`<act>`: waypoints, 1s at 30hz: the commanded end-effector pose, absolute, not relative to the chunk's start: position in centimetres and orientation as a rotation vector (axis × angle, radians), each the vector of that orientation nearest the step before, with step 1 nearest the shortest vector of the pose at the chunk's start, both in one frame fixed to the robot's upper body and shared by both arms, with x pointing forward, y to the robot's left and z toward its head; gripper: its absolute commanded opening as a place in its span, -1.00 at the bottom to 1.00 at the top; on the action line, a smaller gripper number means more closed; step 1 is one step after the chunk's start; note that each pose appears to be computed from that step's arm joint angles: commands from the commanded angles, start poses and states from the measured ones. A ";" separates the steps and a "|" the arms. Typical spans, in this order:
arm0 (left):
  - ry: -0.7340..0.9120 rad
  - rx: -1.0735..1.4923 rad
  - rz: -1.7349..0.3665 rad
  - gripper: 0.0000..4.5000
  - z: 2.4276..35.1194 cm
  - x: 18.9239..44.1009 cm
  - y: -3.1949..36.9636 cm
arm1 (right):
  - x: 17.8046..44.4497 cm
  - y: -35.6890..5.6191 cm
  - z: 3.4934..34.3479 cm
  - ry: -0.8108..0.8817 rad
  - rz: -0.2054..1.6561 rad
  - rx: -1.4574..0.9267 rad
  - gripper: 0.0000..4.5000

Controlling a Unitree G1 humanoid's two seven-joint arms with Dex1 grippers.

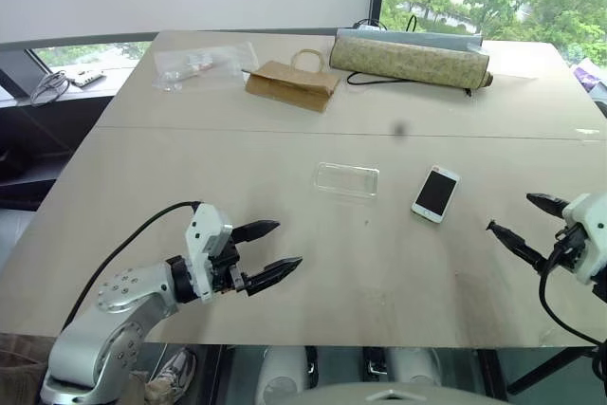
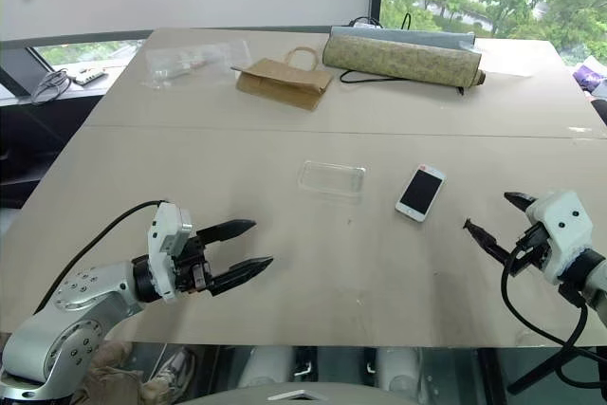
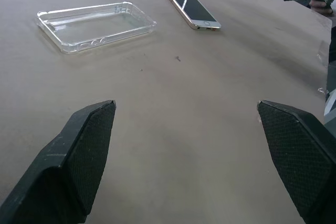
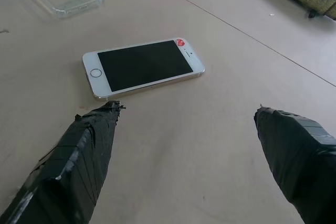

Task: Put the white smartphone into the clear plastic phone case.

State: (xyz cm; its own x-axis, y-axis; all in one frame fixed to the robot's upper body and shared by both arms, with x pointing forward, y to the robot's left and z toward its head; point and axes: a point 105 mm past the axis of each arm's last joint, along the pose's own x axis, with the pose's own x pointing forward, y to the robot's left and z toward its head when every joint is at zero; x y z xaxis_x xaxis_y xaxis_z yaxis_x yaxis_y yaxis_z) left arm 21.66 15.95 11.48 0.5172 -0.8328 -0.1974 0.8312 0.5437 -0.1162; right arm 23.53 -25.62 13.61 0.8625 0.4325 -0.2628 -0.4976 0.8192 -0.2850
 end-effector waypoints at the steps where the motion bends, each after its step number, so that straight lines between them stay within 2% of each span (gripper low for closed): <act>1: 0.177 0.025 -1.008 0.99 13.3 22.3 15.4 | 23.5 -24.7 14.9 0.117 0.525 -0.371 1.00; 7: 0.131 0.030 -0.981 0.99 14.5 23.8 14.9 | 23.6 -22.5 15.3 0.050 0.605 -0.339 1.00; 13: 0.138 0.148 -1.016 0.99 14.5 24.5 14.4 | 21.3 -19.5 15.7 0.026 0.833 -0.357 1.00; 19: 0.293 0.315 -1.020 0.99 13.7 27.5 14.6 | 19.7 -18.1 15.8 0.008 0.938 -0.358 1.00; 26: 0.310 0.441 -1.226 0.99 13.9 32.2 12.2 | 18.8 -17.7 15.2 0.027 0.936 -0.366 1.00; 30: 0.350 0.533 -1.323 0.99 12.8 34.5 11.2 | 18.4 -17.6 14.9 0.035 0.908 -0.373 1.00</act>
